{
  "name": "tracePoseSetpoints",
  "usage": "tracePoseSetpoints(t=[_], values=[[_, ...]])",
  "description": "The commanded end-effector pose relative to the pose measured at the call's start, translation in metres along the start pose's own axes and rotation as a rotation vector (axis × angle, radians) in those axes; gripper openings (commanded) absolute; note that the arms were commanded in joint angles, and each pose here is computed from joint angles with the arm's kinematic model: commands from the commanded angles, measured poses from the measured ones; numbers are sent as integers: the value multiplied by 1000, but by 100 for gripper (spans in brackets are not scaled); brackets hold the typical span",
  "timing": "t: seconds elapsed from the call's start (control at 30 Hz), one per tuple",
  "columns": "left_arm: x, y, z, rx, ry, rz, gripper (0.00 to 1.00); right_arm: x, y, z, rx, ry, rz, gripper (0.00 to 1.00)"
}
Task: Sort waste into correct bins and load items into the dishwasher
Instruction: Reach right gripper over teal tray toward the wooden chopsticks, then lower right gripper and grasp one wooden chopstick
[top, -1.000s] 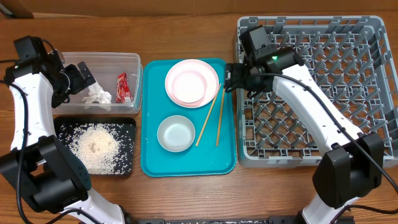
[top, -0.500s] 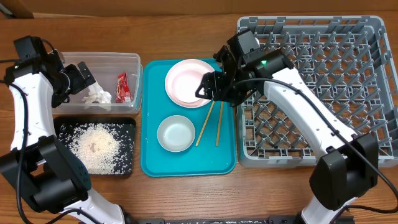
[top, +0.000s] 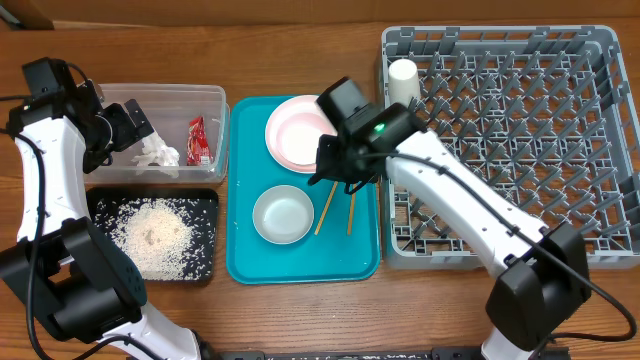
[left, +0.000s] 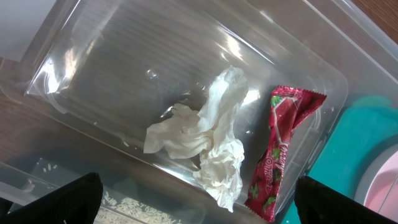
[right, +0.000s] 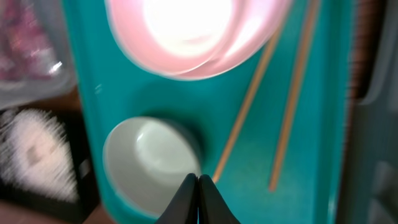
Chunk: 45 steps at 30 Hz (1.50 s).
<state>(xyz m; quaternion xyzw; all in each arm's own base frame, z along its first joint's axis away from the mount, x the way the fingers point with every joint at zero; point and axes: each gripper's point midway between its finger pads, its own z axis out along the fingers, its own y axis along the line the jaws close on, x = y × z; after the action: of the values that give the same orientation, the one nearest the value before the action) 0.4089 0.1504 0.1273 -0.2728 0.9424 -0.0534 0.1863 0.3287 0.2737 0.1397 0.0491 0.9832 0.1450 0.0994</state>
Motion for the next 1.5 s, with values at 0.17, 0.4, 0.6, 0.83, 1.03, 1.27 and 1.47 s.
tracePoseSetpoints(t=[0.17,0.4,0.6,0.83,1.03,1.27,1.47], values=[[-8,-6,-17,5,-46,33,100,-17,-24,0,185,-189,85,4],[-8,-6,-17,5,-46,33,100,-4,-41,24,220,-163,87,9],[-8,-6,-17,5,-46,33,100,-7,-55,40,253,-215,86,18],[-8,-6,-17,5,-46,33,100,-8,-61,48,267,-244,85,28],[-8,-6,-17,5,-46,33,100,-7,-65,54,278,-247,76,31],[-8,-6,-17,5,-46,33,100,-6,-69,66,306,-229,20,36],[-8,-6,-17,5,-46,33,100,-2,-74,78,333,-208,16,35]])
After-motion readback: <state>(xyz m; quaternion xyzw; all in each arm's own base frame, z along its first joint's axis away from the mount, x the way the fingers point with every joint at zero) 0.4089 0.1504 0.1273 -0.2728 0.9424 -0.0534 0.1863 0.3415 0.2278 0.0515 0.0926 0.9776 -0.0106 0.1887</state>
